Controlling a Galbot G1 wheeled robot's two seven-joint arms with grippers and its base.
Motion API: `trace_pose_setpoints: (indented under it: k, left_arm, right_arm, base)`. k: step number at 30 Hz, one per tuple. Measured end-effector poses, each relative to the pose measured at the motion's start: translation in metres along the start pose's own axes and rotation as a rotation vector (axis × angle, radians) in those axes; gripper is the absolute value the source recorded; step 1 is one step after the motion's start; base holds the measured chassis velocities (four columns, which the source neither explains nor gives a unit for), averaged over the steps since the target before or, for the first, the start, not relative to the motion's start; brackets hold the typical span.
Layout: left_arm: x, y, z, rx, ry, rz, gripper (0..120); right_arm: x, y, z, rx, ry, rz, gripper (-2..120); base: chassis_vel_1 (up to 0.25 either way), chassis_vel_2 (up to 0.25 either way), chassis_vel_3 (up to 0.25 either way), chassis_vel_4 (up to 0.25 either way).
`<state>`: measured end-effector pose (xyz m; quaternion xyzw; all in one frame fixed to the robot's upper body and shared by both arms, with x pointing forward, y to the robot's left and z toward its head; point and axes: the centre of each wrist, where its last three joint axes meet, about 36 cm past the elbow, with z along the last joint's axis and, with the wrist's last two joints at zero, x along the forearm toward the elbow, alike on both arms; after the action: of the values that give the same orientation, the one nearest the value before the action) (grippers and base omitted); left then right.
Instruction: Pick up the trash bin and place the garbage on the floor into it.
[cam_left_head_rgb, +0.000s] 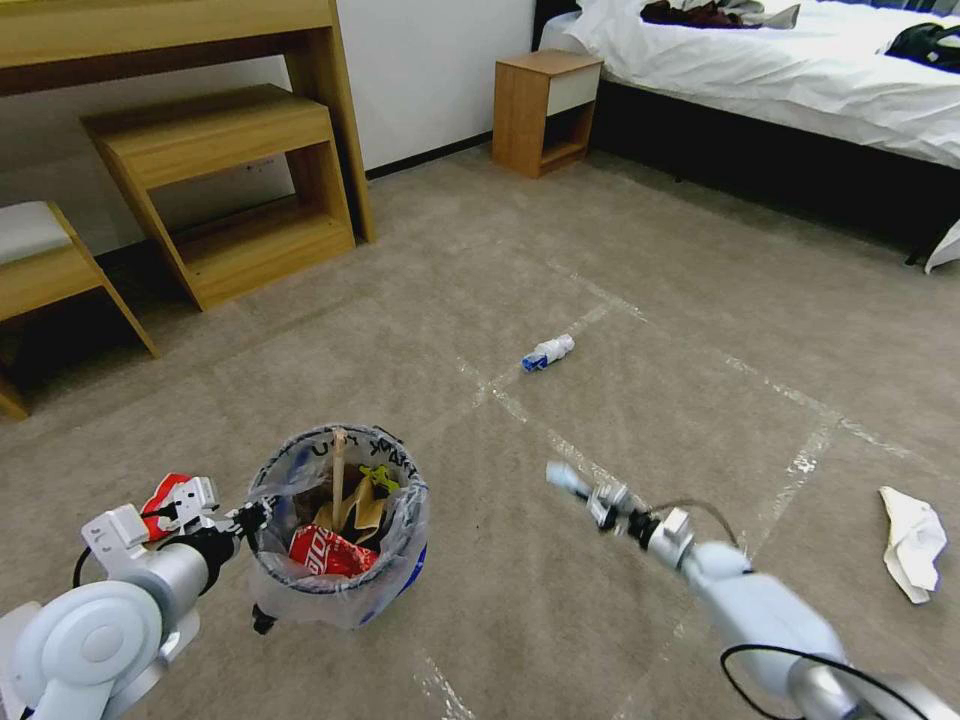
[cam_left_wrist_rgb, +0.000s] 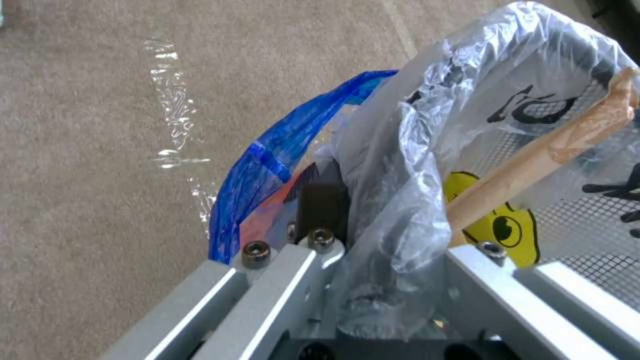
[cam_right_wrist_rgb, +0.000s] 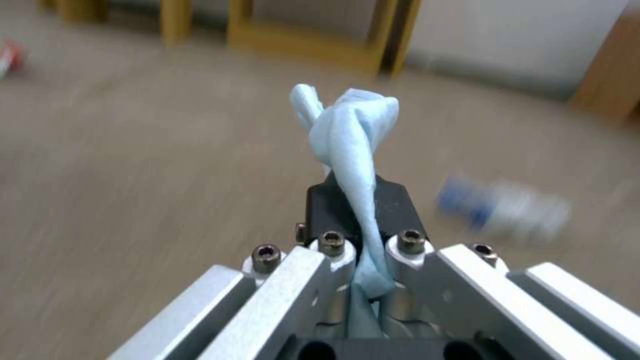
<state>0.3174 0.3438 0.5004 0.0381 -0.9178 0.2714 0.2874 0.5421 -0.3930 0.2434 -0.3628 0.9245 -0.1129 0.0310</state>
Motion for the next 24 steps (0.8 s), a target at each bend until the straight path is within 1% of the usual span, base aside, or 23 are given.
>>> trace_pose_setpoints:
  k: [3,4,5,7,8,11,12,15,16,18,19,21,22,23,24]
  left_arm:
    - [0.001,-0.002,-0.003,0.0,-0.006,0.008,0]
    - [0.001,-0.002,-0.003,0.0,-0.006,0.008,0]
    - [0.001,-0.002,-0.003,0.001,-0.007,0.007,0]
    - [0.001,-0.002,-0.004,0.0,-0.01,0.009,0]
    - [0.001,-0.002,-0.004,0.0,-0.01,0.009,0]
    - [0.002,-0.003,-0.006,-0.001,-0.013,0.013,0]
    - [0.002,-0.003,-0.006,-0.001,-0.013,0.013,0]
    - [0.005,-0.004,-0.009,-0.003,-0.022,0.017,0]
    - [0.005,-0.004,-0.009,-0.003,-0.022,0.017,0]
    - [0.007,-0.006,-0.01,-0.004,-0.028,0.023,0]
    - [0.007,-0.006,-0.01,-0.004,-0.028,0.023,0]
    - [0.008,-0.007,-0.01,-0.003,-0.029,0.026,0]
    - [0.008,-0.007,-0.01,-0.002,-0.03,0.027,0]
    - [0.008,-0.007,-0.01,-0.002,-0.03,0.027,0]
    - [0.008,-0.007,-0.01,-0.001,-0.031,0.029,0]
  right_arm:
    - [-0.018,-0.026,-0.064,0.047,-0.142,0.009,0]
    - [-0.018,-0.026,-0.064,0.047,-0.142,0.009,0]
    - [-0.023,-0.03,-0.081,0.056,-0.178,0.003,0]
    - [-0.036,-0.038,-0.125,0.081,-0.279,-0.017,0]
    - [-0.036,-0.038,-0.125,0.081,-0.279,-0.017,0]
    - [-0.05,-0.034,-0.179,0.068,-0.4,-0.056,0]
    - [-0.05,-0.034,-0.179,0.068,-0.4,-0.056,0]
    - [-0.062,-0.022,-0.223,0.028,-0.486,-0.118,0]
    - [-0.062,-0.022,-0.223,0.028,-0.486,-0.118,0]
    - [-0.07,-0.008,-0.244,0.005,-0.523,-0.182,0]
    - [-0.07,-0.008,-0.244,0.005,-0.523,-0.182,0]
    - [-0.082,0.014,-0.259,-0.012,-0.545,-0.278,0]
    - [-0.087,0.022,-0.262,-0.015,-0.548,-0.313,0]
    - [-0.087,0.022,-0.262,-0.015,-0.548,-0.313,0]
    - [-0.095,0.034,-0.265,-0.016,-0.547,-0.37,0]
  base:
    - [0.0,0.0,0.0,0.0]
    - [0.0,0.0,0.0,0.0]
    - [0.0,0.0,0.0,0.0]
    - [0.0,0.0,0.0,0.0]
    - [0.0,0.0,0.0,0.0]
    - [0.0,0.0,0.0,0.0]
    - [0.0,0.0,0.0,0.0]
    - [0.0,0.0,0.0,0.0]
    - [0.0,0.0,0.0,0.0]
    - [0.0,0.0,0.0,0.0]
    - [0.0,0.0,0.0,0.0]
    - [0.0,0.0,0.0,0.0]
    - [0.0,0.0,0.0,0.0]
    - [0.0,0.0,0.0,0.0]
    - [0.0,0.0,0.0,0.0]
